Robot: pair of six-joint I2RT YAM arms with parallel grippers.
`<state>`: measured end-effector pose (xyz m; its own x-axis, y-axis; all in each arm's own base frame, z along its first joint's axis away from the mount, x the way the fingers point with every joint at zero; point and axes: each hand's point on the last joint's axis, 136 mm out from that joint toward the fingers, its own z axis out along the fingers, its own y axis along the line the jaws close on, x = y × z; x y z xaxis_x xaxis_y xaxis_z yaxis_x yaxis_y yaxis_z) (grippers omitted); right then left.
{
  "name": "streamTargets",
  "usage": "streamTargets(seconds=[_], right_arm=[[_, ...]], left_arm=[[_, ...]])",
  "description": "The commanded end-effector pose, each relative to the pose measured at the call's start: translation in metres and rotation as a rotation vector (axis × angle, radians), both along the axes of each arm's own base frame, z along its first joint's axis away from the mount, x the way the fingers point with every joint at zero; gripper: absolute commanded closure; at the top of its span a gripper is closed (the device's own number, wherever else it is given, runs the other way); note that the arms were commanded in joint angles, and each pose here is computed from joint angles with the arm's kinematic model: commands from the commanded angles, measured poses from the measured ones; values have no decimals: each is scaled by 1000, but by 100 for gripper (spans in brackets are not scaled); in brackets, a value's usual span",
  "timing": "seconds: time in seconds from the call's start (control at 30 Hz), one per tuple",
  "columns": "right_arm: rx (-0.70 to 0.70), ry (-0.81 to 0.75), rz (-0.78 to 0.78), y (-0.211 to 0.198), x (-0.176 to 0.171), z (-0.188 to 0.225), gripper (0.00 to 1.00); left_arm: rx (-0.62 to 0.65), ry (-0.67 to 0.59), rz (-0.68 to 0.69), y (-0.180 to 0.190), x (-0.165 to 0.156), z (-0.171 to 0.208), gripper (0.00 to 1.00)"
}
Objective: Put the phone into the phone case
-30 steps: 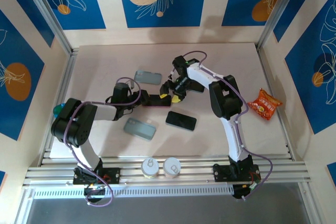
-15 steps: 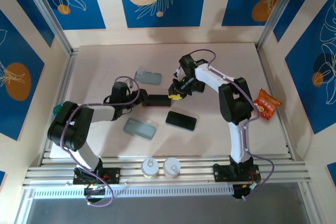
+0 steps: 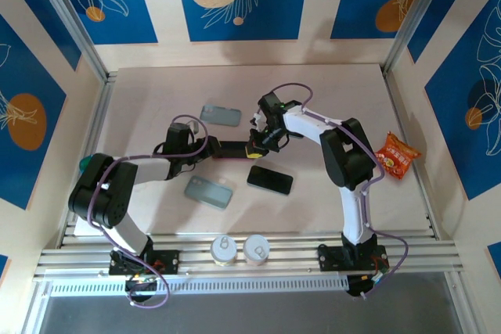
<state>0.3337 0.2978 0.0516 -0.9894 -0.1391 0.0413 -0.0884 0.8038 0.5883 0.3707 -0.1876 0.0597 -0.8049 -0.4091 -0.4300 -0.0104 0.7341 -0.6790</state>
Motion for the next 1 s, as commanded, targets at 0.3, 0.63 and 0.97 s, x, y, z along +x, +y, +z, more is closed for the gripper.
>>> streamTargets(seconds=[0.3,0.63,0.97], right_arm=[[-99,15,20,-11,-3,-26,100],[-192,17,53,-11,-9,-46,100],[-307,6,99,-12,-18,-58,100]], left_arm=[[11,-31,-27,-7,8,17,49],[17,-24,-29,-8,8,14,49],[11,-6,-30,-9,8,5,49]])
